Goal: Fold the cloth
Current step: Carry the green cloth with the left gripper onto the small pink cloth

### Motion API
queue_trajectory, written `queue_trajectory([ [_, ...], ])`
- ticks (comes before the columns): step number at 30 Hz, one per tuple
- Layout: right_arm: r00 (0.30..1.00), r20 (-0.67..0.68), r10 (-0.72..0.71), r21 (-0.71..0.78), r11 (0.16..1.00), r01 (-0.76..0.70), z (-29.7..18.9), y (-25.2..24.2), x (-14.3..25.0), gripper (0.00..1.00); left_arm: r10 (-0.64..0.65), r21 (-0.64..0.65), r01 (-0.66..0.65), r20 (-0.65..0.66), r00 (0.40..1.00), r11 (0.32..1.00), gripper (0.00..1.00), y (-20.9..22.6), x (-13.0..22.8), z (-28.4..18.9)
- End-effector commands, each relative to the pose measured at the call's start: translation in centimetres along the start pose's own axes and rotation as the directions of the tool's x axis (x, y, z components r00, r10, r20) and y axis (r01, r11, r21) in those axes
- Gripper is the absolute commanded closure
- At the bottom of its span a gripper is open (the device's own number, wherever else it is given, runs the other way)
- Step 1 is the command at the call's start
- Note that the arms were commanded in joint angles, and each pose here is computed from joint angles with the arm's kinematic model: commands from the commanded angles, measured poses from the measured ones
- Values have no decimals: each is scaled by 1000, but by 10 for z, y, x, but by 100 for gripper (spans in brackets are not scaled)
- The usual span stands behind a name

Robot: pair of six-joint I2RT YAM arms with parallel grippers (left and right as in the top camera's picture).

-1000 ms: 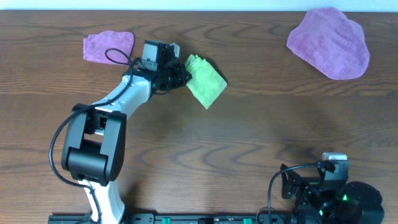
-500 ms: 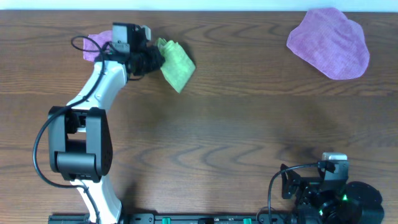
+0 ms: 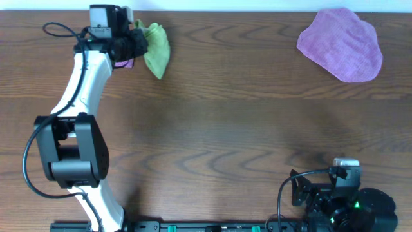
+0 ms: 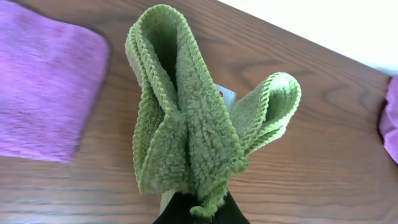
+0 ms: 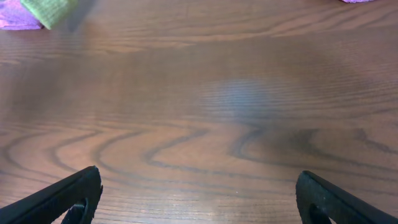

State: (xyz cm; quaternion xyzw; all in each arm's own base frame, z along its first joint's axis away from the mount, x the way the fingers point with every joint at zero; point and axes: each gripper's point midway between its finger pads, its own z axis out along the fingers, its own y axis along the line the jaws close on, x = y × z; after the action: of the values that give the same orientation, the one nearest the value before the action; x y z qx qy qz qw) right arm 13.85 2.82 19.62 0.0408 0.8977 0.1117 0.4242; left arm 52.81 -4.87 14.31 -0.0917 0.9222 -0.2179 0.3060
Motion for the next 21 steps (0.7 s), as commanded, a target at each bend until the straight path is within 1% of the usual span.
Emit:
queue_trajectory([
  [1,1000,3,-8,6,1000,8,0,-1,0,1,31,-24,-30,47,998,999,94,8,-18,-17],
  [6,1000,3,-8,6,1000,8,0,-1,0,1,1,-48,2,69,998,999,94,29,-26,-25],
  [10,1000,3,-8,6,1000,8,0,-1,0,1,13,-64,-7,95,995,998,94,40,-35,-30],
  [12,1000,3,-8,6,1000,8,0,-1,0,1,15,-95,-4,116,993,995,94,47,-40,-33],
  [21,1000,3,-8,6,1000,8,0,-1,0,1,30,-108,-7,218,976,994,94,61,-69,-45],
])
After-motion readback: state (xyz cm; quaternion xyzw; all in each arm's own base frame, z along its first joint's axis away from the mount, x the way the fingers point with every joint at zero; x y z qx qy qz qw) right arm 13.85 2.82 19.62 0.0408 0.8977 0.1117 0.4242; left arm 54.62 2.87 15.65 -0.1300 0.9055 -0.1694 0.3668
